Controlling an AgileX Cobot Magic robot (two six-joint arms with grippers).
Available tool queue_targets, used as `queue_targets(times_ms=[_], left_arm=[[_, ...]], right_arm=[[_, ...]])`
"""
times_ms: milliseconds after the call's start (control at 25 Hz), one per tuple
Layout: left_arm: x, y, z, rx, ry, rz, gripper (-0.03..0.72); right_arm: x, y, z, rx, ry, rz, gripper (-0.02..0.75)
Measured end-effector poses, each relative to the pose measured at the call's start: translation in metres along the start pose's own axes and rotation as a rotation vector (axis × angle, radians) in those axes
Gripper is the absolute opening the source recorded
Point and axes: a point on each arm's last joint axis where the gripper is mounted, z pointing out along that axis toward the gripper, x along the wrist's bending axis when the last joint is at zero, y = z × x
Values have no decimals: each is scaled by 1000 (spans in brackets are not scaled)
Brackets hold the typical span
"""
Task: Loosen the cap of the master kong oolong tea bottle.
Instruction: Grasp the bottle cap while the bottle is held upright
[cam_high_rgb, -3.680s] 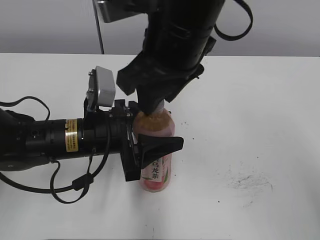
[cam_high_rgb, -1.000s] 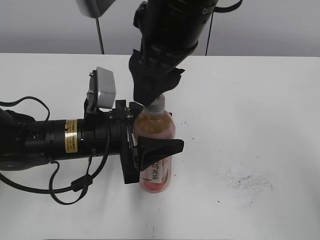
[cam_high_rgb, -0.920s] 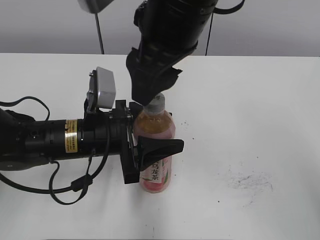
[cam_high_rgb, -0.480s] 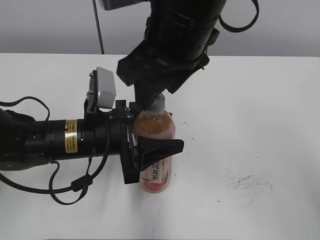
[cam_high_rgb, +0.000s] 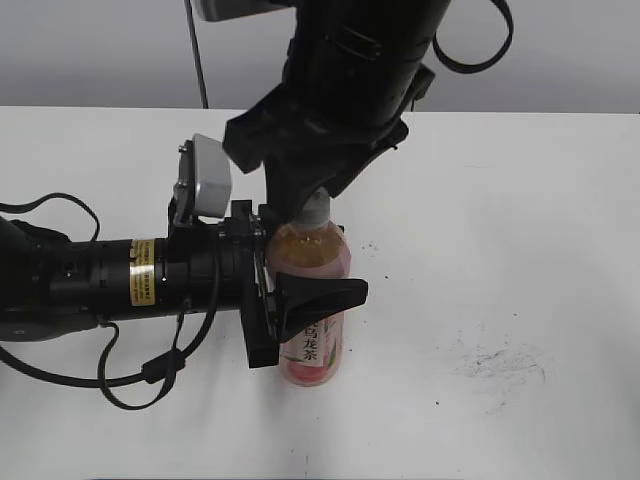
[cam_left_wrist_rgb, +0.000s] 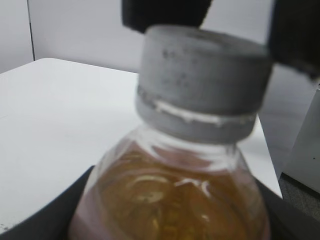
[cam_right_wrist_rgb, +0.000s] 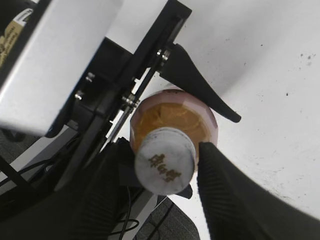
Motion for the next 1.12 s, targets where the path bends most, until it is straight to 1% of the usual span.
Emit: queue_targets(times_ms=[160, 240, 320, 360, 560, 680, 840, 1000, 1120], left_arm=[[0, 0, 0, 0, 0, 0, 445], [0, 0, 0, 0, 0, 0, 445], [0, 0, 0, 0, -1, 0, 445], [0, 0, 0, 0, -1, 0, 445], [0, 0, 0, 0, -1, 0, 445], [0, 0, 0, 0, -1, 0, 445], [0, 0, 0, 0, -1, 0, 445], [0, 0, 0, 1, -2, 1, 445], [0, 0, 0, 1, -3, 3, 445]], right_arm=[[-1, 1, 7, 17, 0, 3, 377], [-1, 1, 8, 18, -1, -1, 347], [-2, 1, 8, 19, -8, -23, 288], [-2, 1, 8, 19, -9, -40, 275], [-2, 1, 8, 19, -7, -157, 275], [-2, 1, 8, 20, -6, -298, 275], [-2, 1, 8, 21, -3, -548, 274], [-2, 1, 8, 21, 0, -848, 274], [-2, 1, 8, 19, 6, -1158, 274]])
